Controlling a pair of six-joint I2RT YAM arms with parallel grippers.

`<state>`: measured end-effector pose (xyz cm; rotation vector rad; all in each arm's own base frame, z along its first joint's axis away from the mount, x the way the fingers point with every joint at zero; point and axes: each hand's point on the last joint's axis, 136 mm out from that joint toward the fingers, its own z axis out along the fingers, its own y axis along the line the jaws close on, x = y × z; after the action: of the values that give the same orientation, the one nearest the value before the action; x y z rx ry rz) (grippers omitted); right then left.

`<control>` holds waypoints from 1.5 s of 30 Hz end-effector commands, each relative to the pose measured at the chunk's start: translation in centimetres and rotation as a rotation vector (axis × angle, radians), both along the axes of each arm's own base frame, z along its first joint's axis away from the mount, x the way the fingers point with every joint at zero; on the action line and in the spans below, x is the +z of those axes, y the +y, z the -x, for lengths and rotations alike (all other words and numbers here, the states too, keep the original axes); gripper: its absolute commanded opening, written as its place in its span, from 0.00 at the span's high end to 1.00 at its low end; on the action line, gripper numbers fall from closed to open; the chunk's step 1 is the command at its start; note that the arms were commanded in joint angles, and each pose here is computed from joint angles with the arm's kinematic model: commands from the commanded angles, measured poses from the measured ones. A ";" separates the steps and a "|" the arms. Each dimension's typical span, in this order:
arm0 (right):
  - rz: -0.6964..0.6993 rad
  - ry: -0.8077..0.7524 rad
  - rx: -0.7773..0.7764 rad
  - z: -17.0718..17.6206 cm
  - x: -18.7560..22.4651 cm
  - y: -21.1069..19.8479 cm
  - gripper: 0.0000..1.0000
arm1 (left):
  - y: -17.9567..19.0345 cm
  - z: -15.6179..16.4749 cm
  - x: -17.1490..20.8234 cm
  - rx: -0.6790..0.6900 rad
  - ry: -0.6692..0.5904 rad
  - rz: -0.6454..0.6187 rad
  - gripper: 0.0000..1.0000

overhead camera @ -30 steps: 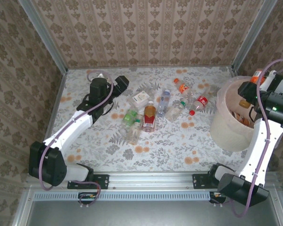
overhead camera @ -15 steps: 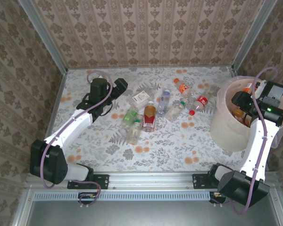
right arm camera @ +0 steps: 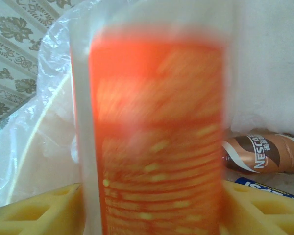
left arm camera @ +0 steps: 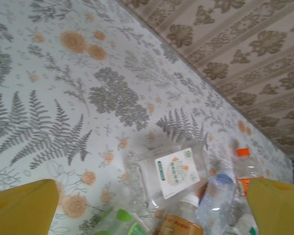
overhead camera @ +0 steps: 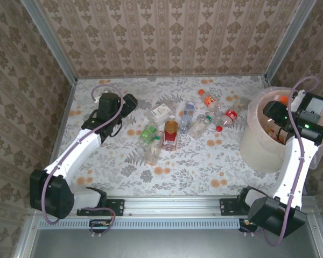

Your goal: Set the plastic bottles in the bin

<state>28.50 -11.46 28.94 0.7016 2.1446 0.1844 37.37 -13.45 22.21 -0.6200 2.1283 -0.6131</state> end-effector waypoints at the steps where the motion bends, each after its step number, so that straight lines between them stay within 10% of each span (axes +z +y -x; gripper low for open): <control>1: 0.005 -0.066 0.015 0.1 1.4 0.5 0.24 | 1.4 0.5 -0.4 0.039 0.024 -0.055 0.00; 14: 0.075 -0.168 0.000 1.4 5.1 1.1 0.01 | 1.5 0.5 -1.3 0.036 0.062 -0.080 0.00; 26: -0.043 -0.656 0.482 1.5 14.5 13.6 0.00 | -1.5 2.4 -4.6 -0.281 0.216 -0.224 0.00; 45: 0.095 -0.573 0.754 0.4 11.3 21.9 0.00 | -8.9 3.9 -13.6 -0.685 0.401 -0.467 0.12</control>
<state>28.99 10.74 39.01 -0.1932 1.7847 0.6778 32.86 -21.62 8.18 0.2325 2.7608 -0.3329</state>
